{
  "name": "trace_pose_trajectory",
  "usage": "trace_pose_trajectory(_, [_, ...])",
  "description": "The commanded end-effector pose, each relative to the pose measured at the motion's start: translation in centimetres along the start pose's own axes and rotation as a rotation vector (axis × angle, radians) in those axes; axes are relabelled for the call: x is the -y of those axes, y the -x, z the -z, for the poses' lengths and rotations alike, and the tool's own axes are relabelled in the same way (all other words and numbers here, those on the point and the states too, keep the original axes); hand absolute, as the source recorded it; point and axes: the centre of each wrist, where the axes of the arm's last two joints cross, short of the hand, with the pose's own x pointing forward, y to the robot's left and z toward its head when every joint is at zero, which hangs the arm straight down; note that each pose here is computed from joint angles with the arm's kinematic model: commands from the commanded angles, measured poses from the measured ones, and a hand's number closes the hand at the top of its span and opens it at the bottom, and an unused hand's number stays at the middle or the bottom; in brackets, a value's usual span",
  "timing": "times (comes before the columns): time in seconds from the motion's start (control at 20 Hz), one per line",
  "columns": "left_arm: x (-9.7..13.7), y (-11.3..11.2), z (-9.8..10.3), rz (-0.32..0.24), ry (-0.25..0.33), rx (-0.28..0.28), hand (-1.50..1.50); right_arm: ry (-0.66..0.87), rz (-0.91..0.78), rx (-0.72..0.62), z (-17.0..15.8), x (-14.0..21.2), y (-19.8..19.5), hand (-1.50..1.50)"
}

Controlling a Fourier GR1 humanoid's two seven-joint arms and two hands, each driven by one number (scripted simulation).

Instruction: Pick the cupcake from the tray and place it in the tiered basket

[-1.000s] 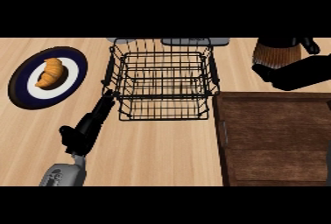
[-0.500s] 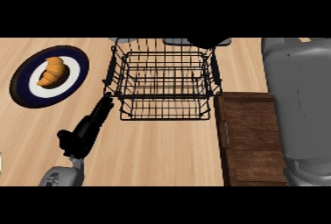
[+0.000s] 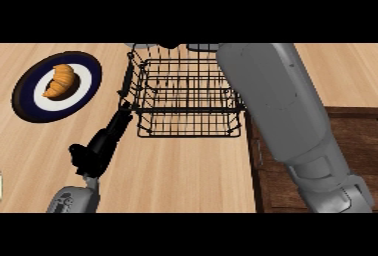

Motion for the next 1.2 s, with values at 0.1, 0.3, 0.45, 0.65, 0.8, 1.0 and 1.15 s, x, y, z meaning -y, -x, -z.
trace_pose_trajectory(0.1, [0.2,0.5,0.2,-0.009,0.007,0.003,0.0,-0.043,0.03,0.012,1.9,-3.1,-0.2,1.5])
trace_pose_trajectory(0.3, [0.2,0.6,1.8,-0.01,0.004,-0.006,0.0,-0.078,0.12,0.006,2.2,-3.4,-1.3,1.5])
trace_pose_trajectory(0.45, [0.7,-0.1,1.0,-0.001,0.024,0.009,0.0,-0.102,0.184,-0.04,2.5,-3.6,-2.6,1.5])
trace_pose_trajectory(0.65, [0.7,-0.6,1.8,-0.02,0.022,0.004,0.0,-0.232,0.353,-0.26,3.6,-3.9,0.6,1.5])
trace_pose_trajectory(0.8, [-0.9,-0.2,-0.7,0.001,0.005,-0.019,0.0,-0.251,0.443,-0.284,3.2,-4.3,0.9,-1.5])
trace_pose_trajectory(1.0, [-0.4,0.5,0.0,-0.002,-0.004,-0.01,0.0,-0.195,0.538,-0.251,2.6,-4.0,-0.6,-1.5])
trace_pose_trajectory(1.15, [0.1,0.7,0.7,0.002,-0.024,-0.006,0.0,-0.024,0.559,-0.215,2.4,-2.4,-0.3,-1.5])
